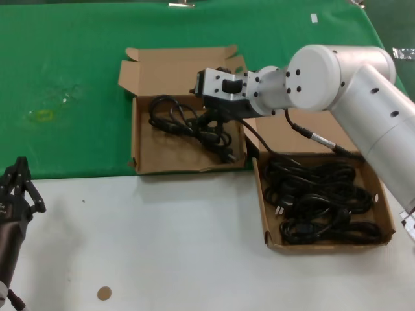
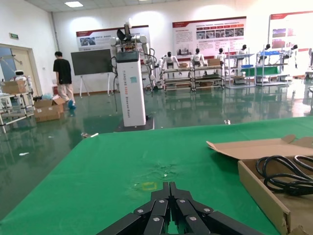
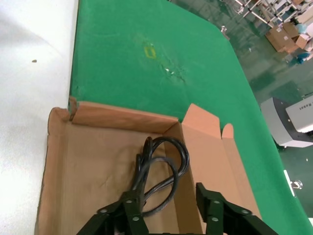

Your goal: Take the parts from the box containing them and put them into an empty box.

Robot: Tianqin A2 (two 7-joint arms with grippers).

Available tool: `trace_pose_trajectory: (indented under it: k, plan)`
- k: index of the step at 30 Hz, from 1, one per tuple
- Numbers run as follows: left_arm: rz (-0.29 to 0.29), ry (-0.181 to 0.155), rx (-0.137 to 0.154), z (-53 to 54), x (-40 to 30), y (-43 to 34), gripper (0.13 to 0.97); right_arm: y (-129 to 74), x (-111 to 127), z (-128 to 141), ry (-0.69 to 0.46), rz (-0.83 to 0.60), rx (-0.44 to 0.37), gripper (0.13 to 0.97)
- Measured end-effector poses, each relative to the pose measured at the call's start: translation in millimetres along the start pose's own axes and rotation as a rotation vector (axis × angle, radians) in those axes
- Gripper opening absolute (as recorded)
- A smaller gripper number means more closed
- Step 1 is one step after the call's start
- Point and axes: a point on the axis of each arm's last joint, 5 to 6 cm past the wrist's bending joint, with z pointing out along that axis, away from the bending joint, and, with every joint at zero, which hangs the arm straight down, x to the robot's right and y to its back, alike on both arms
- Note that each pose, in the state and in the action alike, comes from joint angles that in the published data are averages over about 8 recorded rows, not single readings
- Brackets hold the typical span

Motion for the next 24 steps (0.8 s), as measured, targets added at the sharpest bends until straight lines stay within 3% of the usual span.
trace_pose_trajectory:
  k: [8, 12, 20, 24]
  plan:
    - [0.0, 0.0, 0.0, 0.0, 0.0, 0.0, 0.152, -2.8, 5.7, -12.8, 0.017, 0.016, 0.026, 0.504]
    - [0.0, 0.0, 0.0, 0.0, 0.0, 0.0, 0.152, -1.6, 7.9, -24.5, 0.029, 0.035, 0.047, 0.504]
    - [0.0, 0.0, 0.0, 0.0, 0.0, 0.0, 0.155, 1.2, 8.5, -34.8, 0.041, 0.053, 0.065, 0.718]
    - [0.0, 0.0, 0.0, 0.0, 0.0, 0.0, 0.157, 2.4, 5.2, -34.3, 0.045, 0.064, 0.077, 0.775]
